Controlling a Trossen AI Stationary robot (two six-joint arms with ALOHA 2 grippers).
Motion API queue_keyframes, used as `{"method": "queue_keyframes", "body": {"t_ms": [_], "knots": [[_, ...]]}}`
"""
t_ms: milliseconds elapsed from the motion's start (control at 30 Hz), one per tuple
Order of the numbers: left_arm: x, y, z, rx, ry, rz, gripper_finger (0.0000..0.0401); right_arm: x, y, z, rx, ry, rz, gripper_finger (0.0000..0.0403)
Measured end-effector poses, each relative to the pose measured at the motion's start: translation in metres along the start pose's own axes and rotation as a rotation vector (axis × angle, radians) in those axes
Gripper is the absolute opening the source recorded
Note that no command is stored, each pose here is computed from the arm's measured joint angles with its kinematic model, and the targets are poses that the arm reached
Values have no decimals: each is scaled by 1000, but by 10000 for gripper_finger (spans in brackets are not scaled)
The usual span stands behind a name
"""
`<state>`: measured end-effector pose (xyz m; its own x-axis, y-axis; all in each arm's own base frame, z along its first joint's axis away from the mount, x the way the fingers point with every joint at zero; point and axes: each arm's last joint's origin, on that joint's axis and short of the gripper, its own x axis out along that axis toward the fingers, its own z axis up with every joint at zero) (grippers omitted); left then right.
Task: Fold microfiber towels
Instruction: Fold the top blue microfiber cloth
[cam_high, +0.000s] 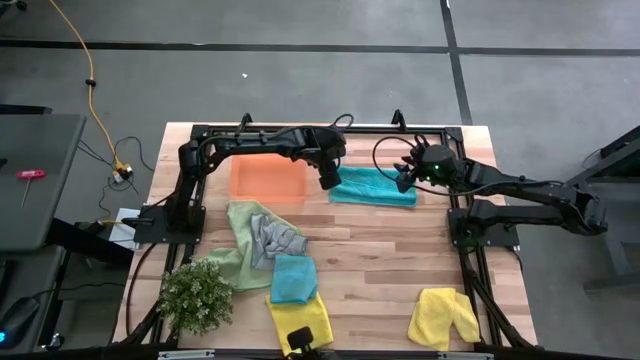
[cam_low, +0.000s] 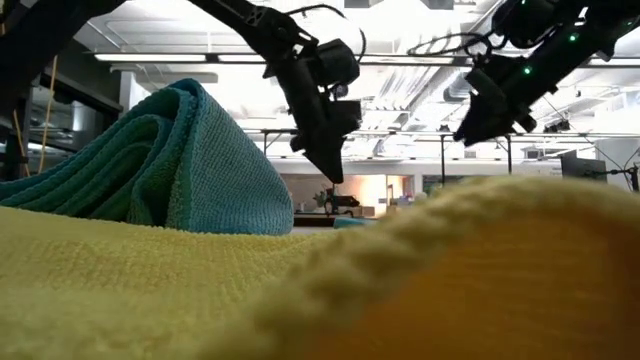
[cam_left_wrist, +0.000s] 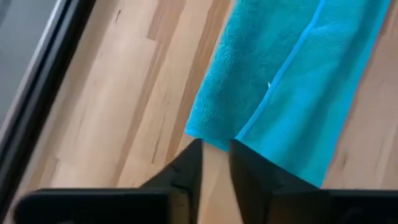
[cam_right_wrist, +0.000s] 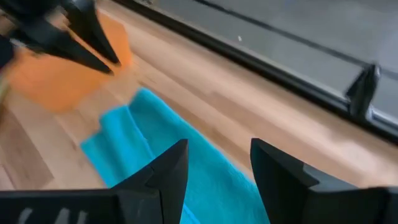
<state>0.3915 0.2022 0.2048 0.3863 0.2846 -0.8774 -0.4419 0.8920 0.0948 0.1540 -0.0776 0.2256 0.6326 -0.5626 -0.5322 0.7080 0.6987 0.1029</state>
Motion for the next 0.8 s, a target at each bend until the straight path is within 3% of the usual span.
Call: {"method": "queue_keyframes", "body": {"t_ms": [67,367,600,800], "knots": [[1,4,-1,-11,4,-2,12,0,2,2,-3,-26,14,165],[-10,9,3,-70,53,-13,0,-1,6,6,-16,-72,39,165],[-6,-6,3,-35,74,-7,0,-2,7,13,-6,-138,57,165],[-1,-36,-7,62,167,14,0,4,7,8,-20,-88,31,165]]}}
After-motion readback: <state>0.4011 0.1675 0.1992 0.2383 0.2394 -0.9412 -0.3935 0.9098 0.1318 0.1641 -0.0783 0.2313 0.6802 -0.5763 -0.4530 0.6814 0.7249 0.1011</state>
